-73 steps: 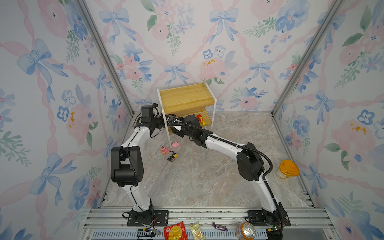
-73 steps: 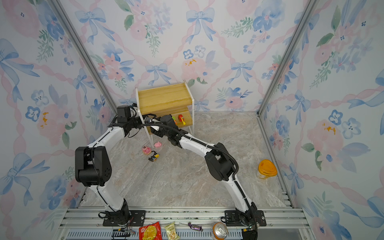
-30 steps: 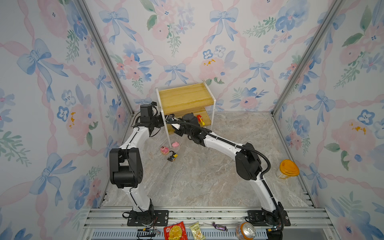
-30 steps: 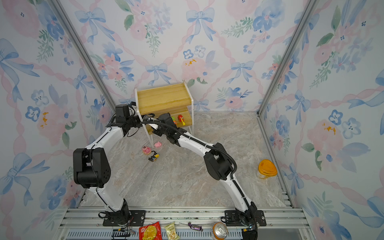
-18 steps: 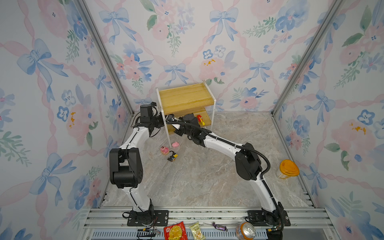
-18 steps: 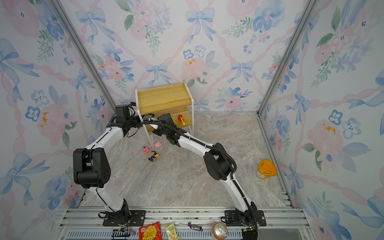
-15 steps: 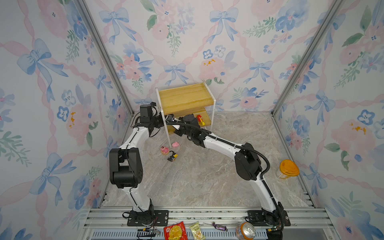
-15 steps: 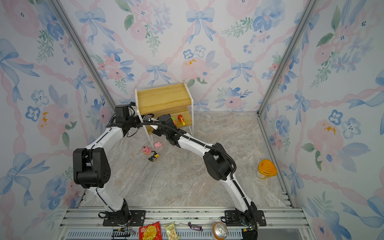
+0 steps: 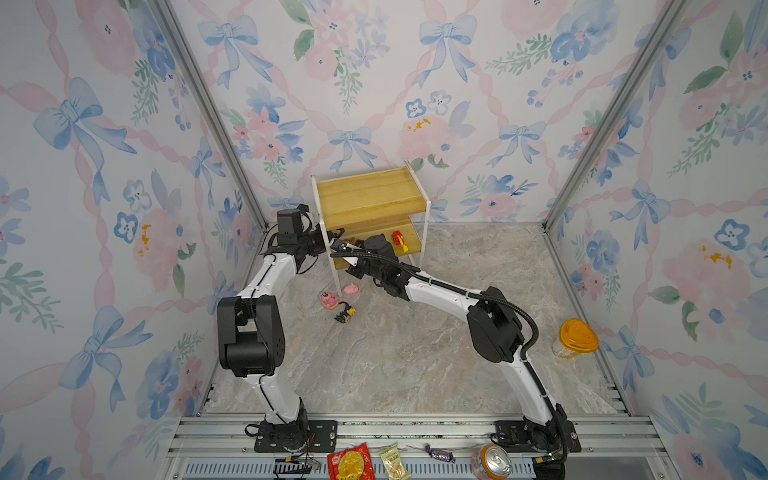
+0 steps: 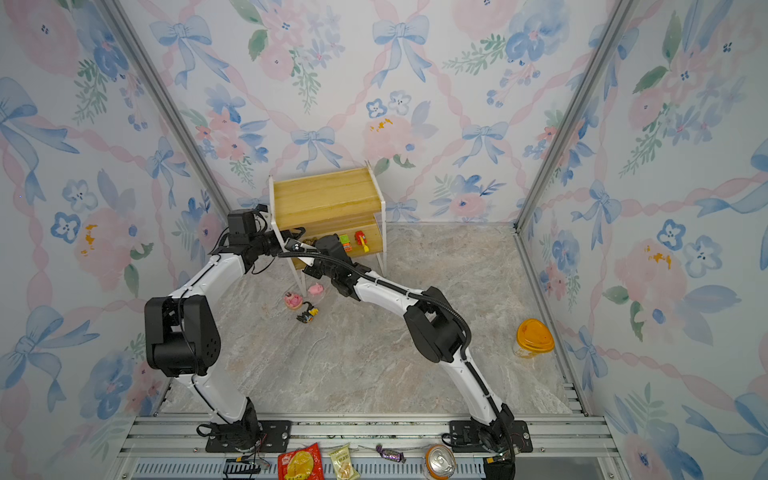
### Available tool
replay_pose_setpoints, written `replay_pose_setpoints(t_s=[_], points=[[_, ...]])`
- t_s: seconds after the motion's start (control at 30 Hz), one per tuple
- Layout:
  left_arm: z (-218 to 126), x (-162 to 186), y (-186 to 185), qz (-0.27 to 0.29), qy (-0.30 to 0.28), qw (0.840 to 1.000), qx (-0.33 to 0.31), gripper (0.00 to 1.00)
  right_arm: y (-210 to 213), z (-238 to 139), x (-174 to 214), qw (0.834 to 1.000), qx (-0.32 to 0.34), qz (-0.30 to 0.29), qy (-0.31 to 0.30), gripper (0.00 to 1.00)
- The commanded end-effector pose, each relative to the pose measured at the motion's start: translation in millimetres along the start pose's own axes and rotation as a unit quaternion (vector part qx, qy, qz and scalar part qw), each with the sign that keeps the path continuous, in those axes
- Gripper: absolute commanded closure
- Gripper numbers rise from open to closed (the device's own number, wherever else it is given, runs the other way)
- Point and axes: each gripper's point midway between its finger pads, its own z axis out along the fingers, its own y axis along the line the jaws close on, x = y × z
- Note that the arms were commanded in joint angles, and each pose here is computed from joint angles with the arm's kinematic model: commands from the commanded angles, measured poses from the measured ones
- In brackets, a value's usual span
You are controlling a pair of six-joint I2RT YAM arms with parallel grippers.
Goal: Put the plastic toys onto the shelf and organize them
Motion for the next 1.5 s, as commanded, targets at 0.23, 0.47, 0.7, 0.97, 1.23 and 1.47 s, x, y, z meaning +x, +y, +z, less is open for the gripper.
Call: replay_pose_setpoints(t_s=[0.23, 0.47, 0.7, 0.97, 1.23, 1.47], points=[[-4, -1, 9, -0.004, -0.006, 1.0, -0.013, 0.63, 3, -46, -64, 0.998, 0.005, 0.006, -0.068, 0.97], [-1, 0, 6, 0.011, -0.006, 1.0, -0.014, 0.52, -13, -81, -39, 0.999, 0.023, 0.034, -0.029, 0.85], [2, 0, 3, 0.036, -0.008, 0.999, -0.017, 0.38, -34, -121, -7, 0.993, 0.03, 0.111, -0.016, 0.69], [10, 6, -2, 0.082, -0.003, 0.996, -0.03, 0.3, -45, -137, 7, 0.991, 0.028, 0.128, -0.004, 0.57], [19, 13, -1, 0.133, 0.009, 0.99, -0.036, 0.27, -48, -120, 8, 0.991, 0.027, 0.133, -0.01, 0.49], [24, 14, -6, 0.16, 0.02, 0.987, -0.022, 0.27, -55, -108, -1, 0.988, 0.032, 0.152, -0.024, 0.47]])
